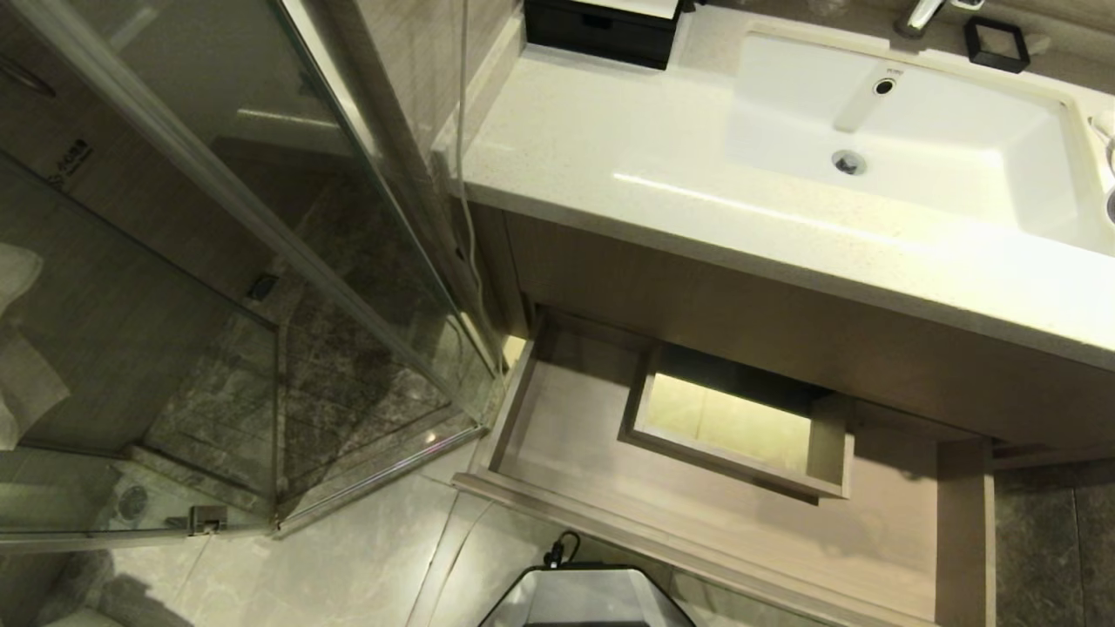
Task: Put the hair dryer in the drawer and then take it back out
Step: Pick up the hairdryer
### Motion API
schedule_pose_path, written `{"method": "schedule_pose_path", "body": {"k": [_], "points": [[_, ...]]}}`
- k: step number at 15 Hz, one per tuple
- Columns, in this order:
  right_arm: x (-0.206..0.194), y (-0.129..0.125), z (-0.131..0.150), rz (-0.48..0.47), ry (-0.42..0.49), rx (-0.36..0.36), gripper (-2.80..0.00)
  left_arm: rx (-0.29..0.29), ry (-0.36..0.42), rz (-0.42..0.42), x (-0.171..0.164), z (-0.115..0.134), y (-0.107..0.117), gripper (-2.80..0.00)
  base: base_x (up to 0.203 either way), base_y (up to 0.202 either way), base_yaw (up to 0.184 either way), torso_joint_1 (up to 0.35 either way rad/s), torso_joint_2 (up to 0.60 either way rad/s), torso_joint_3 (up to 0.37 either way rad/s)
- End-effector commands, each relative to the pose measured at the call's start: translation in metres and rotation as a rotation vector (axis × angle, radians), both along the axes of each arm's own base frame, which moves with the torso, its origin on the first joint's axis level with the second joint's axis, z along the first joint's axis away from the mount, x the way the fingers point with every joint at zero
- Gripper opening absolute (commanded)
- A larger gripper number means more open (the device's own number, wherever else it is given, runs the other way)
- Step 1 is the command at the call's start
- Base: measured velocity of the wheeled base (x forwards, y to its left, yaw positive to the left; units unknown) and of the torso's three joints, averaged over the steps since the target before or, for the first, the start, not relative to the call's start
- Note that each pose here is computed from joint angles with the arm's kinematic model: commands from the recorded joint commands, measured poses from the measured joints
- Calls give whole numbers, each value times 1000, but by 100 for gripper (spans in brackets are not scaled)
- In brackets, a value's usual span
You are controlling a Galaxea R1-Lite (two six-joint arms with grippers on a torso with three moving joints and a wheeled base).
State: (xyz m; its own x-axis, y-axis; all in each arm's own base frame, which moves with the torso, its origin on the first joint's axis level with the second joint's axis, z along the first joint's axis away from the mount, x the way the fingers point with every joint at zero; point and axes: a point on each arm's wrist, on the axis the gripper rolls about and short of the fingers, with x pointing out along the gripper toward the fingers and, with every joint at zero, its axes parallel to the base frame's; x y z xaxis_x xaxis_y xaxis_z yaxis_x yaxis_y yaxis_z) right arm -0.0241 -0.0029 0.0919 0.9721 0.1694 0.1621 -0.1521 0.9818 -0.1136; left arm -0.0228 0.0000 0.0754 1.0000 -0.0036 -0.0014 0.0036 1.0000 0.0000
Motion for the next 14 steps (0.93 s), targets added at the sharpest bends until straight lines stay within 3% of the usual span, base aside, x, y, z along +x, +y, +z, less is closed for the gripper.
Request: {"method": "schedule_pose_path", "body": {"k": [1,14], "points": [[1,0,-13,3,21,24,-280,0,0,0,0,0,0,-280,-6,-10,-74,2,-5,3],[1,0,-17,3,58,18,-280,0,-1,0,0,0,0,-280,-1,7,-167,2,3,1]]}}
